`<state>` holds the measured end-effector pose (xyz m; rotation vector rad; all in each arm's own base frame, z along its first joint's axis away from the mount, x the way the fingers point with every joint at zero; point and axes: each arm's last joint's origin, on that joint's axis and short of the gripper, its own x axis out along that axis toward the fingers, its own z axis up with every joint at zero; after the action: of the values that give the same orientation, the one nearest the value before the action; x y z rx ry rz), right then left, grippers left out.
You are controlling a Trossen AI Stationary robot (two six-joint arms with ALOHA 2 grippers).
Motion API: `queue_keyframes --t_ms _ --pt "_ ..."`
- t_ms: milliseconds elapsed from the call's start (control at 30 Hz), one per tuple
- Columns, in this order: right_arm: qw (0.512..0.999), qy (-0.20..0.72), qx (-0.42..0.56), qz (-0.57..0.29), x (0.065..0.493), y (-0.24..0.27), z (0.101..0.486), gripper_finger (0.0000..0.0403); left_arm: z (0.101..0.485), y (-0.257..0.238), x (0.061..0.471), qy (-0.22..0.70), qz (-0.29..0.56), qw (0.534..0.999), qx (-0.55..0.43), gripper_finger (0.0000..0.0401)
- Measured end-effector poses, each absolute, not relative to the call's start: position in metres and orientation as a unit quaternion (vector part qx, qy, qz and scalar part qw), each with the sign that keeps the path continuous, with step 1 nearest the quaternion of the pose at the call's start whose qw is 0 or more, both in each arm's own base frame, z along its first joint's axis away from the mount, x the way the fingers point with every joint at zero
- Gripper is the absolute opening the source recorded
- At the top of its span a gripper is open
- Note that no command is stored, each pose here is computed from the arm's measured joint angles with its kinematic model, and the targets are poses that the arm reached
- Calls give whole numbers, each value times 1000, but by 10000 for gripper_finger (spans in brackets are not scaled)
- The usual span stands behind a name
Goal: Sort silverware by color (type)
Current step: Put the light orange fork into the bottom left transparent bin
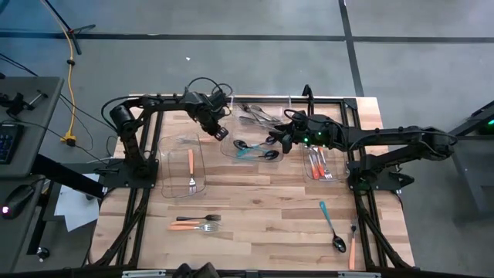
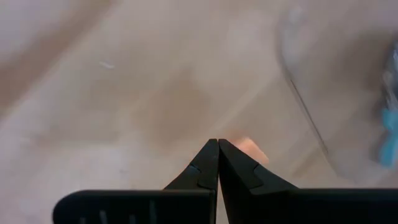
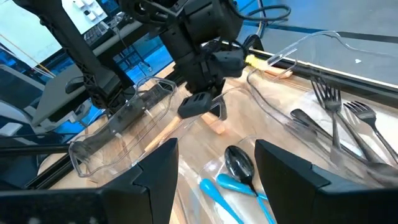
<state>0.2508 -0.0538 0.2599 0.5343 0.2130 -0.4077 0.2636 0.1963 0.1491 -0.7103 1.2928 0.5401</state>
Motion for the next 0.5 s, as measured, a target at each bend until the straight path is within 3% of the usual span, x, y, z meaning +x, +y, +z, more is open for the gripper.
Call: queue_keyframes --t_ms 500 --pt "938 104 261 -203 251 -54 260 197 170 186 260 569 219 721 -328 0"
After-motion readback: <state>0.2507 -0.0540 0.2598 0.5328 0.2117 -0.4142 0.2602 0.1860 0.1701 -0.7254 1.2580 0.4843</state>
